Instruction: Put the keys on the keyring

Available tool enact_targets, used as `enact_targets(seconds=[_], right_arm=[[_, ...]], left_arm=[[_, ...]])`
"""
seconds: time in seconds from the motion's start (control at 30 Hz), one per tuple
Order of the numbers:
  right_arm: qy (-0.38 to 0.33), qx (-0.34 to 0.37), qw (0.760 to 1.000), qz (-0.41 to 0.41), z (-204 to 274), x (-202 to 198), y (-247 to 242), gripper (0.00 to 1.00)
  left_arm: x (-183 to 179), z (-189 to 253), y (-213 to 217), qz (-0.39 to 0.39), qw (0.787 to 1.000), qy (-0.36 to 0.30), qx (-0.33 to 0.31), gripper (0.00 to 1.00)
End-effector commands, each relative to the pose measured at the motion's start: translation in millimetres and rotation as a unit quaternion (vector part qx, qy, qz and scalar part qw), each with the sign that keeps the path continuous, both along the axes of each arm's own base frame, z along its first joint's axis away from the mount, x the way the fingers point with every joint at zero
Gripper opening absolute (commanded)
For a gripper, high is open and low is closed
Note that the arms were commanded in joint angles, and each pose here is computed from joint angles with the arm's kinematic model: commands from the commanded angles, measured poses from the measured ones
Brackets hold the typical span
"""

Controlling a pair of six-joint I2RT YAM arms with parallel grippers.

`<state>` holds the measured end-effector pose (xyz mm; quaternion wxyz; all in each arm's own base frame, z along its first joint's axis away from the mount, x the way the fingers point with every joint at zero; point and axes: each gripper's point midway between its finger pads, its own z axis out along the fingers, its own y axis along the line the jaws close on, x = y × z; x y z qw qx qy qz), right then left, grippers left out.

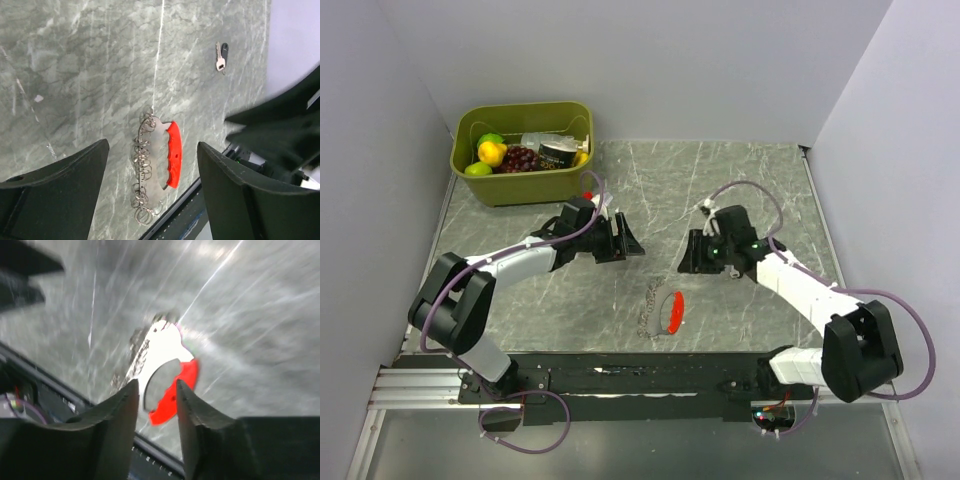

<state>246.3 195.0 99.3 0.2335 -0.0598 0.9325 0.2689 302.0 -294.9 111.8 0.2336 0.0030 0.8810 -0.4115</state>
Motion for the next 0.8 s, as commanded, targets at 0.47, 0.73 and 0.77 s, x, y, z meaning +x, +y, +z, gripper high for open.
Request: enact_targets(seconds=[0.47, 0.73, 0.77], right_arm=[[0.020, 0.056, 0.998, 0.029, -26.7, 30.2, 10.1, 0.69], [0.036, 0.039, 0.998, 0.017, -36.8, 37.0, 9.0, 0.66], [0.038, 0.036, 0.999, 0.012, -37.7, 39.1, 8.1, 0.66]], left_arm=[[-3.8, 14.0, -9.2, -0.043, 0.998, -0.012, -0.041, 0.74], [4.6, -9.6, -12.3, -0.044, 0.997, 0.000, 0.070, 0.68], [3.6, -8.4, -14.3, -0.046, 0.995, 0.008, 0.084, 0.68]])
